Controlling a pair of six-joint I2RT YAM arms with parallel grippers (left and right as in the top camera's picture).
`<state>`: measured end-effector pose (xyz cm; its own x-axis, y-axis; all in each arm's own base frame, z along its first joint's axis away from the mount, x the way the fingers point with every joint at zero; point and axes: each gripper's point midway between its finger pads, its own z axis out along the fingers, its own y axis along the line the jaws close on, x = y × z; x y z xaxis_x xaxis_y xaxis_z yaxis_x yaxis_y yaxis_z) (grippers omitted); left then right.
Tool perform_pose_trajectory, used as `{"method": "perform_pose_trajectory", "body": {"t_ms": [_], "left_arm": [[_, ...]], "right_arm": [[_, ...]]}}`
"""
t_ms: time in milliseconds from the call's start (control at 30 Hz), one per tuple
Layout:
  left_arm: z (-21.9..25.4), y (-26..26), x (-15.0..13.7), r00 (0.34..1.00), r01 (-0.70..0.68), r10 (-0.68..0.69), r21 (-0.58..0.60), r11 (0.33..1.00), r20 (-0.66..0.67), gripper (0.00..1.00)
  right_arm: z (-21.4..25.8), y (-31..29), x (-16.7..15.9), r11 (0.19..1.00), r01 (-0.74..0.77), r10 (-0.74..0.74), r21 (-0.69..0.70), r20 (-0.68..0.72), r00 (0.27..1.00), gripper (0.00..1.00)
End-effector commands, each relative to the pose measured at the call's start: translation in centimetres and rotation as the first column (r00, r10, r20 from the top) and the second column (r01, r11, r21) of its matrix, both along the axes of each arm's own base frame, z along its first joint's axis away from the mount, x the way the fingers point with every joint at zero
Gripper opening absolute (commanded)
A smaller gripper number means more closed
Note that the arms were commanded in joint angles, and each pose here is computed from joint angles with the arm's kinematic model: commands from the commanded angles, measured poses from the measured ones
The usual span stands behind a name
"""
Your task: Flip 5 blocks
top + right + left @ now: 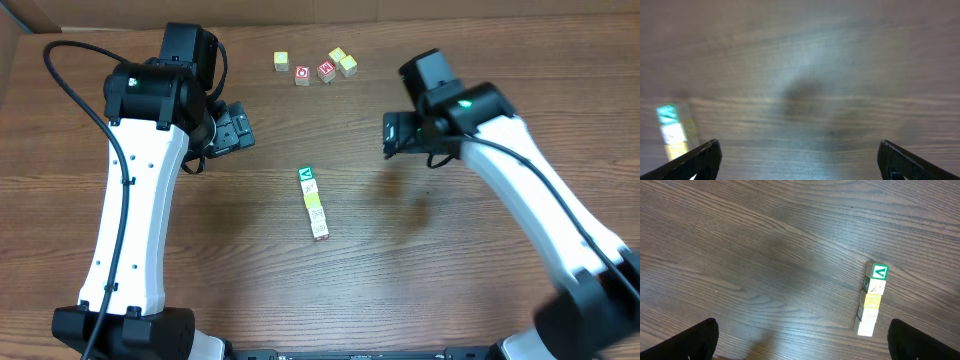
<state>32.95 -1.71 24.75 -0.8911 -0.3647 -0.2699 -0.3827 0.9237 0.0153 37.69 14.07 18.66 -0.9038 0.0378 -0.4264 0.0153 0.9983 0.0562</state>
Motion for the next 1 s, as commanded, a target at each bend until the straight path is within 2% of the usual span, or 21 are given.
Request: {"method": "perform_pose_trajectory", "body": {"t_ms": [0, 200, 333, 467, 633, 767, 967], "left_arm": [[0.2, 0.4, 0.2, 1.000, -0.017, 0.016, 0.013, 1.000, 0.009, 0.99], [0.2, 0.4, 0.2, 1.000, -0.016, 0.016, 0.013, 1.000, 0.009, 1.00], [0.2, 0.4, 0.2, 1.000, -0.016, 0.016, 0.013, 1.000, 0.009, 1.00], [0.2, 0.4, 0.2, 1.000, -0.016, 0.016, 0.013, 1.000, 0.009, 1.00], [0.2, 0.4, 0.2, 1.000, -0.016, 0.016, 0.013, 1.000, 0.009, 1.00], [0.2, 0.4, 0.2, 1.000, -0.016, 0.016, 0.013, 1.000, 0.009, 1.00], [0.2, 0.4, 0.2, 1.000, -0.016, 0.016, 0.013, 1.000, 0.009, 1.00]], "right_arm": [[10.2, -3.7, 0.3, 0.994, 0.090, -0.104, 0.059, 0.318, 0.943, 1.00], [21.7, -8.3, -2.8, 0.967, 0.126, -0.238, 0.221, 0.611, 0.755, 1.00], [27.4, -11.4, -7.3, 0.962, 0.122, -0.267, 0.245, 0.740, 0.618, 1.00], [30.2, -13.5, -12.6, 0.965, 0.120, -0.260, 0.232, 0.819, 0.511, 1.00], [29.8, -15.2, -18.4, 0.959, 0.130, -0.282, 0.251, 0.861, 0.422, 1.00], [26.0, -16.2, -21.6, 0.953, 0.149, -0.300, 0.262, 0.876, 0.377, 1.00], [21.8, -15.8, -22.1, 0.955, 0.099, -0.296, 0.280, 0.910, 0.291, 1.00]]}}
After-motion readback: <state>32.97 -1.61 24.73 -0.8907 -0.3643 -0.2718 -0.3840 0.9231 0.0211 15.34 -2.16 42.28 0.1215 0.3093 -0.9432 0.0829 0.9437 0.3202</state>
